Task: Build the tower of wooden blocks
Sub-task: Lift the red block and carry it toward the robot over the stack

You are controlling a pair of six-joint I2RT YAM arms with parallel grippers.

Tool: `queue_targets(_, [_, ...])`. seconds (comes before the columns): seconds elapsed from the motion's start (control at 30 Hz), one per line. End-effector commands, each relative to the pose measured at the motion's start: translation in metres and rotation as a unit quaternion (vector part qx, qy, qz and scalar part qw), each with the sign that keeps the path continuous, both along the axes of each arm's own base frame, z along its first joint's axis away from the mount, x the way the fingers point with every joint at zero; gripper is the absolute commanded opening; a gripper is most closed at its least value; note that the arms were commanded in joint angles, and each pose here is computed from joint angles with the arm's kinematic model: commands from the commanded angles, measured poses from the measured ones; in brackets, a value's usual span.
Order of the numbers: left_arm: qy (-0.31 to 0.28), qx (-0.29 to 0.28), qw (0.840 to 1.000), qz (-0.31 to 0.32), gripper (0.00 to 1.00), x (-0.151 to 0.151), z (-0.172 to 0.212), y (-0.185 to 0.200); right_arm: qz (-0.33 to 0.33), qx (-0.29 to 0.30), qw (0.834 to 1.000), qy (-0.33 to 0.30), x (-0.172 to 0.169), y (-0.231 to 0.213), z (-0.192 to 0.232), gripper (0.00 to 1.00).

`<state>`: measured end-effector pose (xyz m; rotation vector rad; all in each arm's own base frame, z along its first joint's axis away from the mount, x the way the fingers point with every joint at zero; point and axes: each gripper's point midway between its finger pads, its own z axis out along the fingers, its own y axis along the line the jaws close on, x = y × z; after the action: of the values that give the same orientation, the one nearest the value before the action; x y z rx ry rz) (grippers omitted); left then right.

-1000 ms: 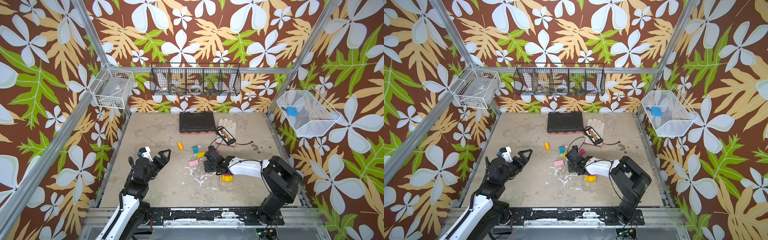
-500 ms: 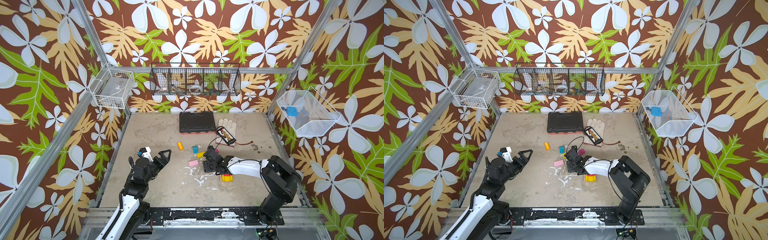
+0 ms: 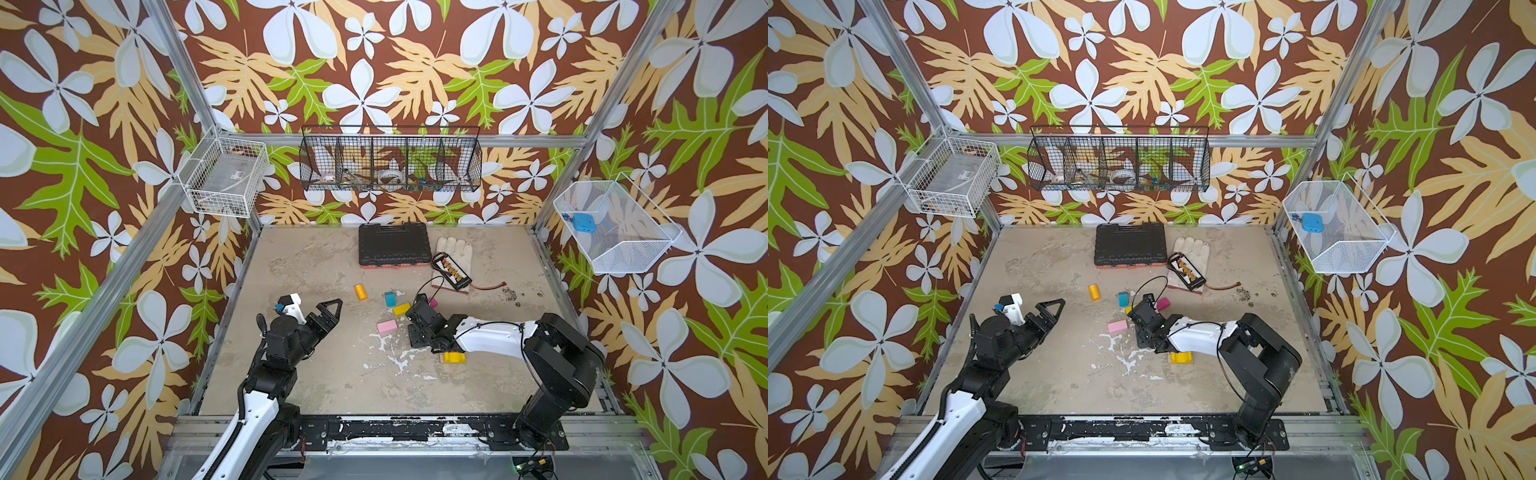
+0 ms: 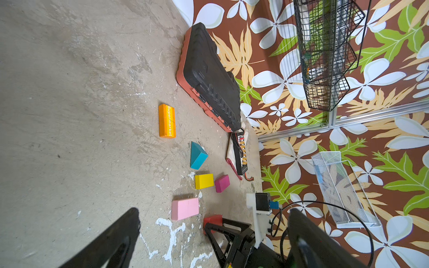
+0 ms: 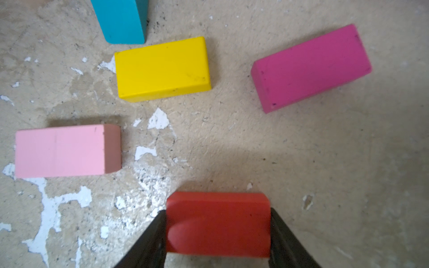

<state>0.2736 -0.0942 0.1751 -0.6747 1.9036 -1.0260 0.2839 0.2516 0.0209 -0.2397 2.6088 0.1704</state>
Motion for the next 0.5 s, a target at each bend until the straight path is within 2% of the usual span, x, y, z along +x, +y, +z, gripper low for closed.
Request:
queue_targets(0.0, [-0.023,0.068,0.997,0.027,1.00,0.006,0.000,0.016,-0.003,-0.003,1.000,0.020,-0.008,-0.004,-0.004,0.55])
queue_targets(0.17, [-0.070,0.199,0.977,0.007,1.00,0.014,-0.009,0.023,0.000,0.008,1.000,0.000,-0.005,-0.003,0.016,0.53])
queue_targets(0.37, [-0.073,0.232,0.969,0.034,1.00,0.022,-0.032,0.034,0.001,0.033,0.999,-0.039,-0.005,-0.008,0.057,0.48])
queue_targets(0.47, [-0.106,0.227,0.968,-0.021,1.00,0.023,-0.028,0.014,-0.007,0.040,0.997,-0.059,-0.011,-0.022,0.077,0.48])
